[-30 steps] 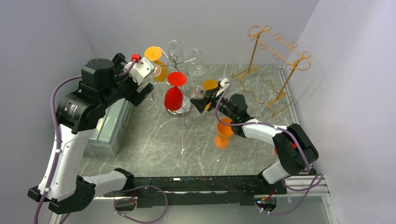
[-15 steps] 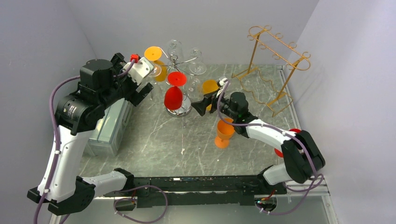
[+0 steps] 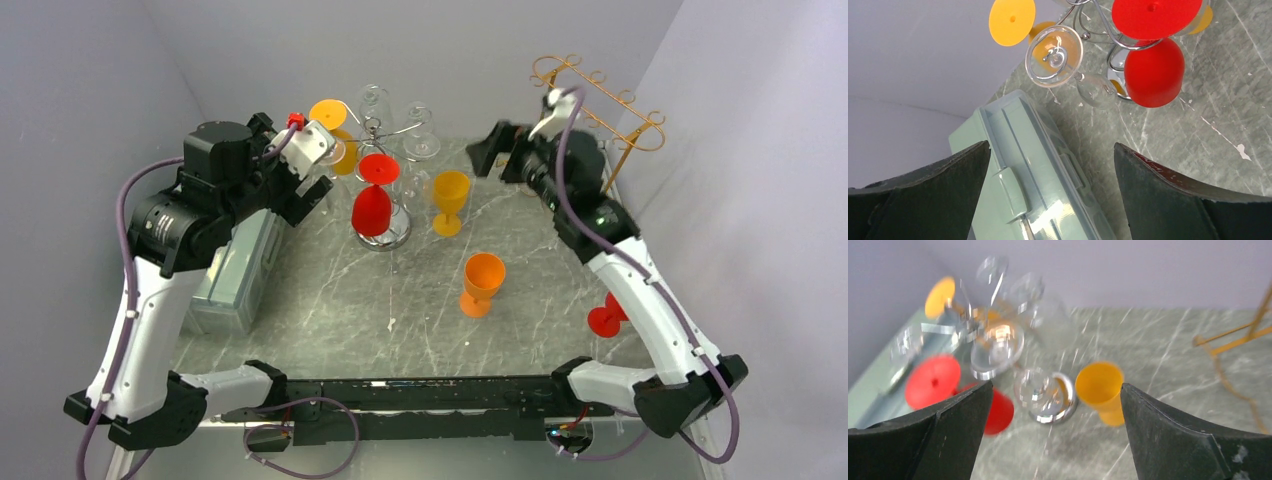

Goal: Place the wine glass upside down on the wine glass rack
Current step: Turn the wine glass upside down at the wine rack, then adjust the wine rack at the center of the board.

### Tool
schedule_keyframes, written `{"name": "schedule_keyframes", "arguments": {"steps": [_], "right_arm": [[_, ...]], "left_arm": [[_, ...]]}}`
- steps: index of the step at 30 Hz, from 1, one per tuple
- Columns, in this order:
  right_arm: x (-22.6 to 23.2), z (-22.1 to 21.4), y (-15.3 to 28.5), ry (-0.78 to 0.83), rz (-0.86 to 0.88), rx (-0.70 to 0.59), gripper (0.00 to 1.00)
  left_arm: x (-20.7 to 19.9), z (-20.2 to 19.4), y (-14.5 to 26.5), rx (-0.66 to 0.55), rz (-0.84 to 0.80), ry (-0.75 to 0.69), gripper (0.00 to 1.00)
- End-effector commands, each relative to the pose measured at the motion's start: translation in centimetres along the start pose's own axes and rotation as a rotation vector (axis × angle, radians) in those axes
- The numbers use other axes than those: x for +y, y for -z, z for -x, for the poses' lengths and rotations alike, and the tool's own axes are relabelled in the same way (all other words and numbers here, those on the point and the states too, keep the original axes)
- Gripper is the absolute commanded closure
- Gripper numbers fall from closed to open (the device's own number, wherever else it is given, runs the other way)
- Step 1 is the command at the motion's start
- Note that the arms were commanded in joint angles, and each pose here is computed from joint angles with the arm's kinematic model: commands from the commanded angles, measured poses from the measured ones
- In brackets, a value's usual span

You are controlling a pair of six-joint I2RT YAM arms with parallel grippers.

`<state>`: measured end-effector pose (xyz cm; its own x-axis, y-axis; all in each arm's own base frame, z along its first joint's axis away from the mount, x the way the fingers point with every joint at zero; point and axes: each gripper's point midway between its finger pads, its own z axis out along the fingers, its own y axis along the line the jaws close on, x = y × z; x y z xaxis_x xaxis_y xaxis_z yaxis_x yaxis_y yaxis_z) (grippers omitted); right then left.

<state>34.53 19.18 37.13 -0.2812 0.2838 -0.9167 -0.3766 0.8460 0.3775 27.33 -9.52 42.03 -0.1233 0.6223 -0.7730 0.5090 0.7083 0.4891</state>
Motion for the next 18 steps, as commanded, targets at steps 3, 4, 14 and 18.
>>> {"name": "schedule_keyframes", "arguments": {"steps": [3,4,14,18], "right_arm": [[-6.4,8.1,2.0,0.044,-0.474,-0.05,0.04],[-7.3,9.2,1.6,0.058,-0.517,-0.059,0.05],[-15.3,14.9,-2.4,0.092,-0.704,-0.093,0.12],[-18.0,15.1,-4.1,0.076,-0.675,-0.091,0.16]], "left_arm": [[-0.2,0.2,-0.3,0.017,-0.016,0.04,0.01],[-0.2,0.0,-0.3,0.023,-0.016,0.039,0.01],[-0.2,0.2,-0.5,0.017,-0.014,0.04,0.0],[-0.6,0.1,-1.1,0.02,-0.028,0.044,0.01]]}}
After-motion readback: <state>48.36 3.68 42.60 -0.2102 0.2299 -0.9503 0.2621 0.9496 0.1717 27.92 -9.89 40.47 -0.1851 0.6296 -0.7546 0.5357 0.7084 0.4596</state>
